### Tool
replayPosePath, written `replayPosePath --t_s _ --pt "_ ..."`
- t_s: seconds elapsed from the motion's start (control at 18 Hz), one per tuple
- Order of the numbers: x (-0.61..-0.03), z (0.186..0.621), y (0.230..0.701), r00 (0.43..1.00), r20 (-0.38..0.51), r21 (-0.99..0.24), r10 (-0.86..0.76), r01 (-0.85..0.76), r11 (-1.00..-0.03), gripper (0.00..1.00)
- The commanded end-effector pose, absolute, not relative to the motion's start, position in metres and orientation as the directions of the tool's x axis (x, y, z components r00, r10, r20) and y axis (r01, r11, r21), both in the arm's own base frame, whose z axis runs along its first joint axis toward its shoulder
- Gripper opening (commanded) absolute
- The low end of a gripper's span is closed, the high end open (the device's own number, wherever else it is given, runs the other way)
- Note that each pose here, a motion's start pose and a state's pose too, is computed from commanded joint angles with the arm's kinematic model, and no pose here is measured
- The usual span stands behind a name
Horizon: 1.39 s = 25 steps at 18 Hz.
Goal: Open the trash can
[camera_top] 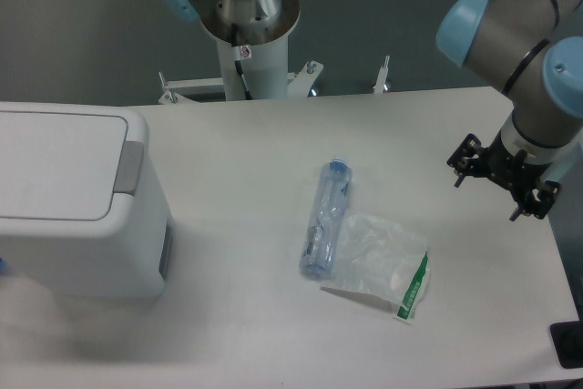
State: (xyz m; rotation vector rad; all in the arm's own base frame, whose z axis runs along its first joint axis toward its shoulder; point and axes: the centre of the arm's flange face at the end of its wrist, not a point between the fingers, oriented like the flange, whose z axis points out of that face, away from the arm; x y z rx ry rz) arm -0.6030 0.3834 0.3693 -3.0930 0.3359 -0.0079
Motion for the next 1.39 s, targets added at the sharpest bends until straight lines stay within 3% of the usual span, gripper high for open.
replayPosePath --t_s 0.56,0.78,1.11,1.22,1.39 --pt "-0.595 0.366 0.381 0.979 0.027 -0.078 -0.202 -0.199 -0.977 1.00" --pt "-0.580 0.378 0.383 0.999 0.040 -0.098 -0.033 -0.029 -0.995 1.00" --pt "-0.516 0.392 0.463 0.993 0.069 -0.126 0.095 0.103 -0.987 1.00" --pt "-0.502 0.400 0.481 0.983 0.104 -0.165 0.154 0.170 -0.972 1.00" --pt "-0.482 0.419 0.499 0.926 0.251 -0.267 0.282 0.347 -0.899 1.00"
